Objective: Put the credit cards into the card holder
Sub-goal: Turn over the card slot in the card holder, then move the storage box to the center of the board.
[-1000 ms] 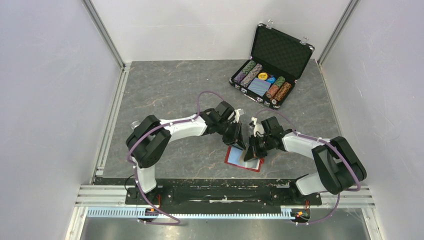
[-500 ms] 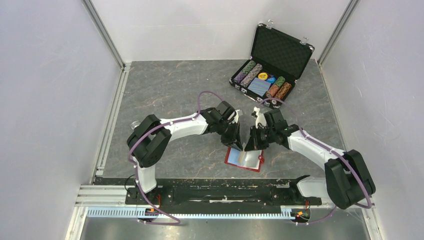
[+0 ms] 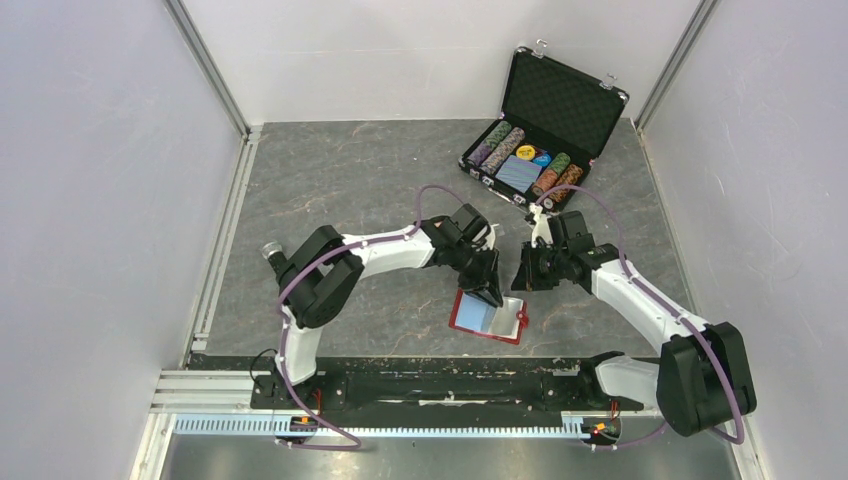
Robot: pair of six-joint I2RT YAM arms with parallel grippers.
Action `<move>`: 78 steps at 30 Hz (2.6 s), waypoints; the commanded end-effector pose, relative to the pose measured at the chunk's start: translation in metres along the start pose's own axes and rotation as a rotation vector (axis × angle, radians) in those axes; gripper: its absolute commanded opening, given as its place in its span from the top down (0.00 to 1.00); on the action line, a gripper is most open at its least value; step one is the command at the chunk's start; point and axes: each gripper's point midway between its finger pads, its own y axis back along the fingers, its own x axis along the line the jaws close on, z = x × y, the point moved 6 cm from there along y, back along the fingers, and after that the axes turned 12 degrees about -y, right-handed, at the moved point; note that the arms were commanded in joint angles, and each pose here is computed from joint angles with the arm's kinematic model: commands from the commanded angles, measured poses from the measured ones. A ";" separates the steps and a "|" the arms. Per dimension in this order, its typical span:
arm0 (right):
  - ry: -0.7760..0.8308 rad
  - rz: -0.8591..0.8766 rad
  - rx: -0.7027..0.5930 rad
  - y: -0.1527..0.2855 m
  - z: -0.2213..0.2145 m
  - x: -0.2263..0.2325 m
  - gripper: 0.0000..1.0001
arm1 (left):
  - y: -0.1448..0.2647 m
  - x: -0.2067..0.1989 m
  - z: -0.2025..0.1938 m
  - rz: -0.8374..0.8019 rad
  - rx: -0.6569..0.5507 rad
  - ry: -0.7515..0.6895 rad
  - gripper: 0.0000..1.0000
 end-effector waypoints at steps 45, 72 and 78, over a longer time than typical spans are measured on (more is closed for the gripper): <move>0.145 0.169 0.019 -0.097 0.142 0.117 0.38 | 0.174 0.073 -0.012 0.453 -0.466 -0.012 0.48; 0.418 0.184 0.278 -0.095 0.037 0.145 0.60 | 0.177 0.067 -0.005 0.442 -0.463 -0.028 0.47; 0.426 0.186 0.184 -0.079 0.047 0.158 0.54 | 0.173 0.069 -0.003 0.434 -0.456 -0.009 0.47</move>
